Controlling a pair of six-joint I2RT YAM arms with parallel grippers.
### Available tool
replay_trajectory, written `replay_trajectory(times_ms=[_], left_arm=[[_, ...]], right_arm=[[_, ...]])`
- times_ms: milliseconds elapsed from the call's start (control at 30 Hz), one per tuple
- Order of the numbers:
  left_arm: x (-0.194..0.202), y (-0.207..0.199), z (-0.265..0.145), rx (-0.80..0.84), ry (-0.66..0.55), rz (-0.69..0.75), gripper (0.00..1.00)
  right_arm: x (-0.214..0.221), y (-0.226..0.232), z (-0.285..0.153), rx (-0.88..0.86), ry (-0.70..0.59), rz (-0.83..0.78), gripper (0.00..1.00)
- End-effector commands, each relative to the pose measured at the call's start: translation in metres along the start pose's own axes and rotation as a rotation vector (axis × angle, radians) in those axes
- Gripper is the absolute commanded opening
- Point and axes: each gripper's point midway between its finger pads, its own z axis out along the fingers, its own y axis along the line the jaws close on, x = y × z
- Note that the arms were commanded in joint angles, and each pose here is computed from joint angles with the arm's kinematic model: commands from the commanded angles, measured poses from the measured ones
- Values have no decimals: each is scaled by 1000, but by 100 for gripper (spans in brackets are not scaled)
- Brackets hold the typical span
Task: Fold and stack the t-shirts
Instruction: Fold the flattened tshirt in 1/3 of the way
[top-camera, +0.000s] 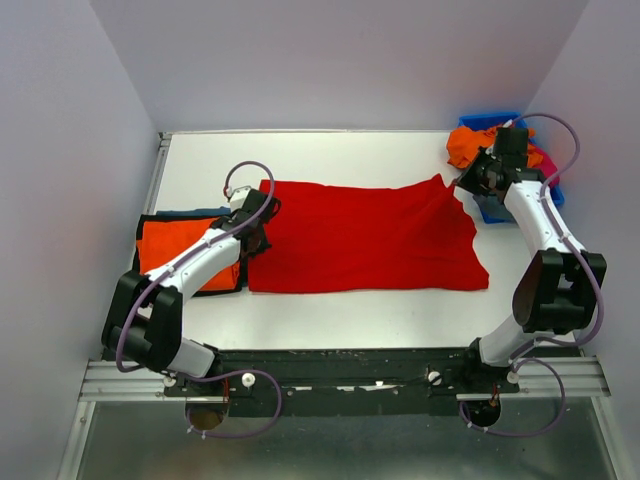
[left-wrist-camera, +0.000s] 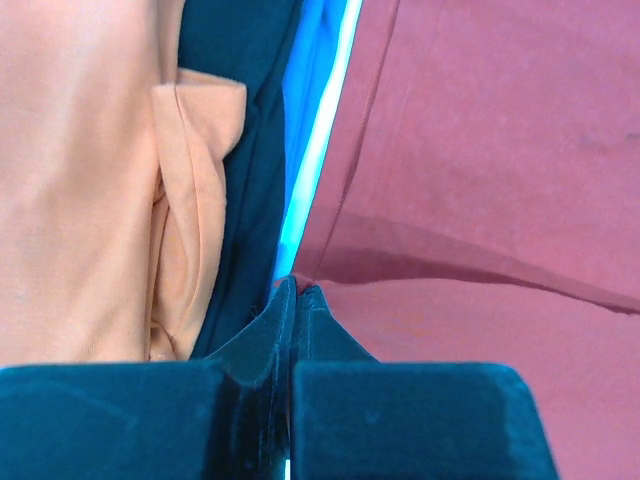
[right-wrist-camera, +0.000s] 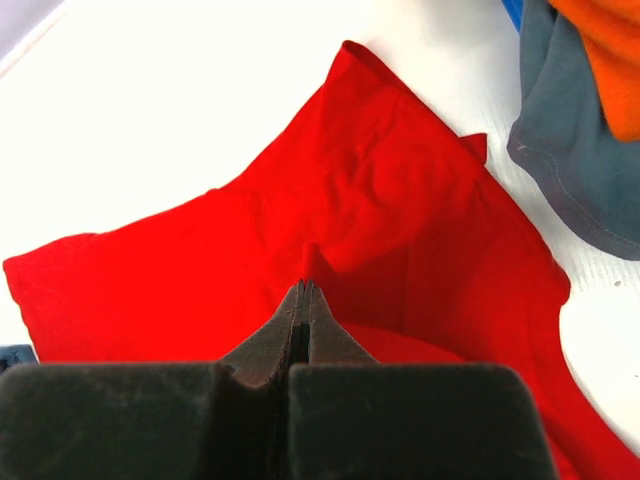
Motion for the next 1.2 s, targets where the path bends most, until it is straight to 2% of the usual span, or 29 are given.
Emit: replay_trajectory(times_ms=[0,433,1167], left_arm=[[-32,-9,-6,7,-108,-39,0],[-50,-26,10,2,-137,-37,0],[-50,-28,31,-47,-129,-35,0]], right_arm=[[-2,-8,4,31,17,9,1],[-6,-19,11,54,20,21,1],[-12,-20,20,62,36,20,1]])
